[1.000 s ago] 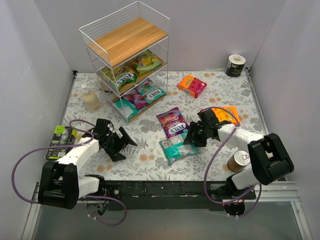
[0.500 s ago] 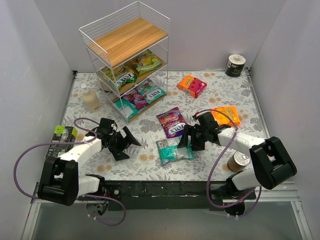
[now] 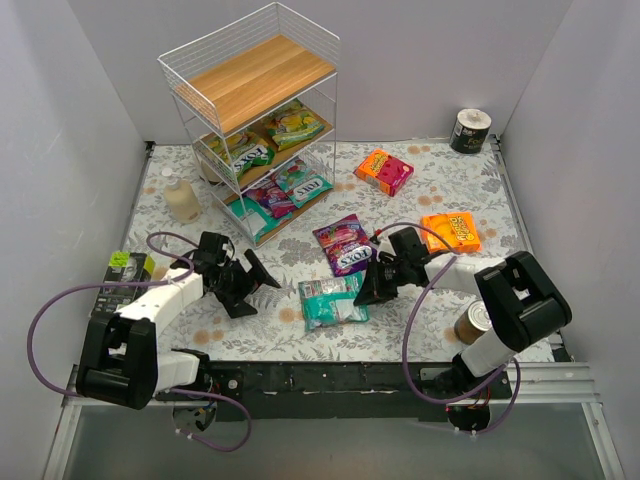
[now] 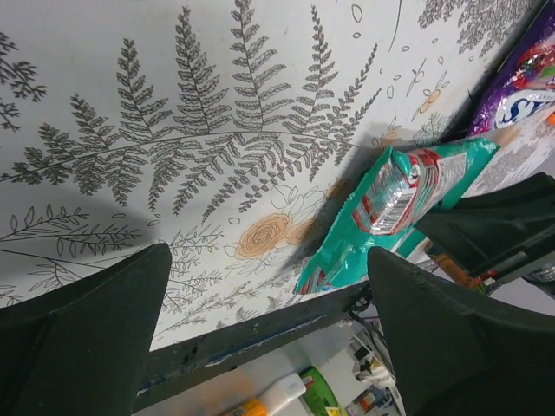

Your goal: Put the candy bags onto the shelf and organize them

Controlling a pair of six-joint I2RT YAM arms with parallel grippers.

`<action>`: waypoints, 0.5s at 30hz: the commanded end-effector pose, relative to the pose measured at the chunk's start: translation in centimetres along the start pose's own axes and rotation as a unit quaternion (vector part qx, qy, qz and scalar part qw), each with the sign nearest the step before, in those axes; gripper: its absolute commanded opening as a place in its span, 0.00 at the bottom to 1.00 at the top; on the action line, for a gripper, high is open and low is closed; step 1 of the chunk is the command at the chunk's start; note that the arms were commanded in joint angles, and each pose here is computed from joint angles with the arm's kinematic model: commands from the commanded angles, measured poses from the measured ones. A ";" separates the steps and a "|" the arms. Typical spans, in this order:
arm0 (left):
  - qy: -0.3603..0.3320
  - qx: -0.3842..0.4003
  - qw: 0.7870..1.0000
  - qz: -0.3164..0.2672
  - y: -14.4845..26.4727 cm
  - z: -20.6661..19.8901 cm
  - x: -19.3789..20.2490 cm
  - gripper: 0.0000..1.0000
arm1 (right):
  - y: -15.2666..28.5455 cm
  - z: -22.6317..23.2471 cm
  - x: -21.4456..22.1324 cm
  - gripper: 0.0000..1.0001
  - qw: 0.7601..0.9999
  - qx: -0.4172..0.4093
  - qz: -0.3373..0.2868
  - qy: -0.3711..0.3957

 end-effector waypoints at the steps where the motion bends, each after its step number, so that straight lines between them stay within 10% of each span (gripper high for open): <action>1: 0.008 -0.027 0.999 -0.022 0.7 -0.3 -0.7 0.97 | -0.4 -2.0 1.2 0.06 0.998 0.053 0.013 -0.018; 15: 0.025 -0.061 0.997 -0.038 0.5 0.0 -1.3 0.98 | 9.0 12.2 -8.4 0.01 0.980 -0.134 -0.139 0.044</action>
Point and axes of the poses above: each gripper's point midway between its finger pads, its own y axis back along the fingers, its own z axis along the line the jaws close on, x = y × z, the point moved 7 cm from there along y, back along the fingers, and after that the axes turned 6 degrees about -y, right-handed, at the moved point
